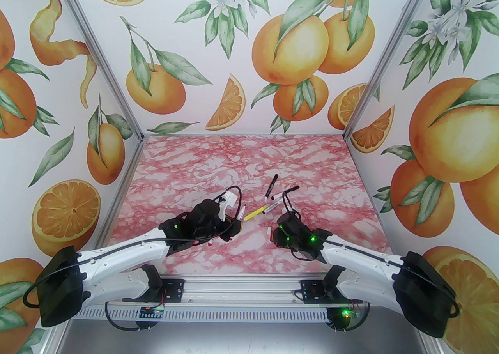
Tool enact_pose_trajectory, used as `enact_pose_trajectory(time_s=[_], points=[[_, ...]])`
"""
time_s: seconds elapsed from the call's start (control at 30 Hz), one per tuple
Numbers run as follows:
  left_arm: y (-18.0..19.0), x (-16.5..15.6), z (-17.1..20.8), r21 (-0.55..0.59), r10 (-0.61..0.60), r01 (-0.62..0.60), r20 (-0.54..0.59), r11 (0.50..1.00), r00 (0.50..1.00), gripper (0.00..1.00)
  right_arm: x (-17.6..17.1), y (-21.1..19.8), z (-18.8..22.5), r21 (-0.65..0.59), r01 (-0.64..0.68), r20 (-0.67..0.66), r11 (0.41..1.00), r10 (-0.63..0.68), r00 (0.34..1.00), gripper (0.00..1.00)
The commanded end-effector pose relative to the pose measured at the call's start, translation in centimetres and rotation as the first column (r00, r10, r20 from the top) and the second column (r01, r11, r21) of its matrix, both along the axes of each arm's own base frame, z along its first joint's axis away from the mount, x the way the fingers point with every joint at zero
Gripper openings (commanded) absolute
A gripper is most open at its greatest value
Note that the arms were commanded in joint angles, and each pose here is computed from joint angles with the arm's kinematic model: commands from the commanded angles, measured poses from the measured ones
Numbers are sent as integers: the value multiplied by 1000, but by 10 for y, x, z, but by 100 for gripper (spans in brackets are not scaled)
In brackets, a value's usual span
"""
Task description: Open the pen caps
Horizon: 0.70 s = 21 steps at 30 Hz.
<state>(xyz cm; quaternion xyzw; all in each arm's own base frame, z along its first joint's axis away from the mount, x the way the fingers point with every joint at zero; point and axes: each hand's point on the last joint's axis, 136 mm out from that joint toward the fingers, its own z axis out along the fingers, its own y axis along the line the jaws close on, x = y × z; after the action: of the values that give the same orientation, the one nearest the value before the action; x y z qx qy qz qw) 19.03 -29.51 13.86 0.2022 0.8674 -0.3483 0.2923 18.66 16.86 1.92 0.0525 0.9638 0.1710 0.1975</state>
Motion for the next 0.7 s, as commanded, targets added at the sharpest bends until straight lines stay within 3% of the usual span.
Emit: enact_pose_trajectory(time_s=[0.0,0.4,0.67], points=[[-1,-2,-2,9,-14,14,2,1000,1000,0,6,8,9,20,-3,27,1000,2,1000,25],[16,-8,-34,128,101,-94,-54,987,993,0,0,-7,35,25,2,89,1000,-4,996,35],[32,-8,-62,232,245,-222,-73,947,967,0,-16,10,69,125,-188,166,974,167,972,55]])
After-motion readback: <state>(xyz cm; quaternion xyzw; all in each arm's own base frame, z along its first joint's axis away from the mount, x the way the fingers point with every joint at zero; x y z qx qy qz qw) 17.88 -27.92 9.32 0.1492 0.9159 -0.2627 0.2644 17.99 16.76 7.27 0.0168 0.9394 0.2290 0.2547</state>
